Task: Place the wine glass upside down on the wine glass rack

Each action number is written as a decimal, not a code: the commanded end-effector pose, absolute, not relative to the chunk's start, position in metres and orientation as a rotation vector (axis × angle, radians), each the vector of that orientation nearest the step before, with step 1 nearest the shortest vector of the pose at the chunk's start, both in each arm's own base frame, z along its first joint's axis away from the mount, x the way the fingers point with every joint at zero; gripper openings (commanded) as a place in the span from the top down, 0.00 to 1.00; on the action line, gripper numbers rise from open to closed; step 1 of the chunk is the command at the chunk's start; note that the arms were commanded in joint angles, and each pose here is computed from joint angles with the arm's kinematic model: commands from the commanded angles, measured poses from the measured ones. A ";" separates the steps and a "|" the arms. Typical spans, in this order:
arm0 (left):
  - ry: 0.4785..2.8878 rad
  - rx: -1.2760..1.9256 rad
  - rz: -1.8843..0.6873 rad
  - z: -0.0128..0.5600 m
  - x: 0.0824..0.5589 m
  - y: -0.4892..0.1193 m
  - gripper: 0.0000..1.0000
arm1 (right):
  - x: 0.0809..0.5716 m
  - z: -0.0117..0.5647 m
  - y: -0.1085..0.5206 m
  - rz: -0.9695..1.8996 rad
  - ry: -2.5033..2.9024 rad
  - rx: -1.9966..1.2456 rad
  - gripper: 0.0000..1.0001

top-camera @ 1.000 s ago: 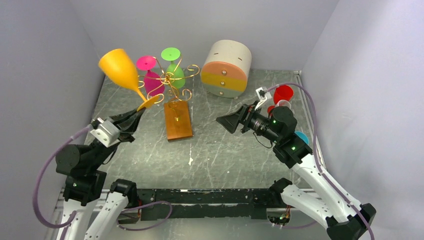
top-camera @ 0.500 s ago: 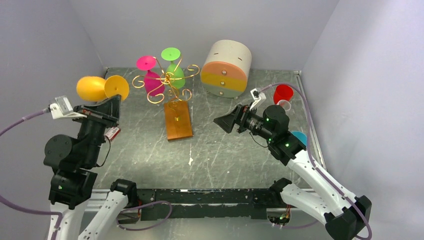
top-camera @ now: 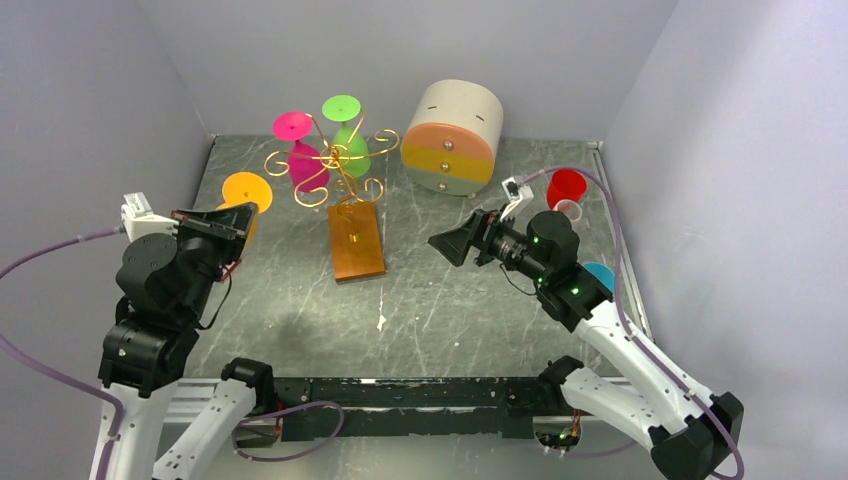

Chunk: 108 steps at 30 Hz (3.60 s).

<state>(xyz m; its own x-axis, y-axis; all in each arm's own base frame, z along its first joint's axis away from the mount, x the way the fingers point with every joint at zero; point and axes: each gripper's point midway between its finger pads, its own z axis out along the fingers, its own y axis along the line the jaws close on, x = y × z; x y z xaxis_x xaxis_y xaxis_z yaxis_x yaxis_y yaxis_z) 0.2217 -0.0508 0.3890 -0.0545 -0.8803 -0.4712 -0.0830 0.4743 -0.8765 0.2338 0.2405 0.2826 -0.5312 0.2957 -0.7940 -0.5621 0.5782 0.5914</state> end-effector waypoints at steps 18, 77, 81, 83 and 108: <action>1.548 -0.955 -1.125 0.390 0.259 -0.101 0.93 | 0.228 0.301 0.233 1.093 1.773 -0.223 0.00; 1.465 -0.939 -1.017 0.409 0.329 -0.093 0.93 | 0.218 0.316 0.221 1.067 1.741 -0.217 0.00; 1.454 -0.942 -1.013 0.409 0.331 -0.088 0.93 | 0.218 0.316 0.220 1.063 1.739 -0.216 0.00; 1.448 -0.955 -0.997 0.407 0.331 -0.082 0.93 | 0.218 0.316 0.220 1.063 1.737 -0.215 0.00; 1.465 -1.026 -0.969 0.390 0.318 -0.066 0.93 | 0.219 0.313 0.223 1.066 1.744 -0.220 0.00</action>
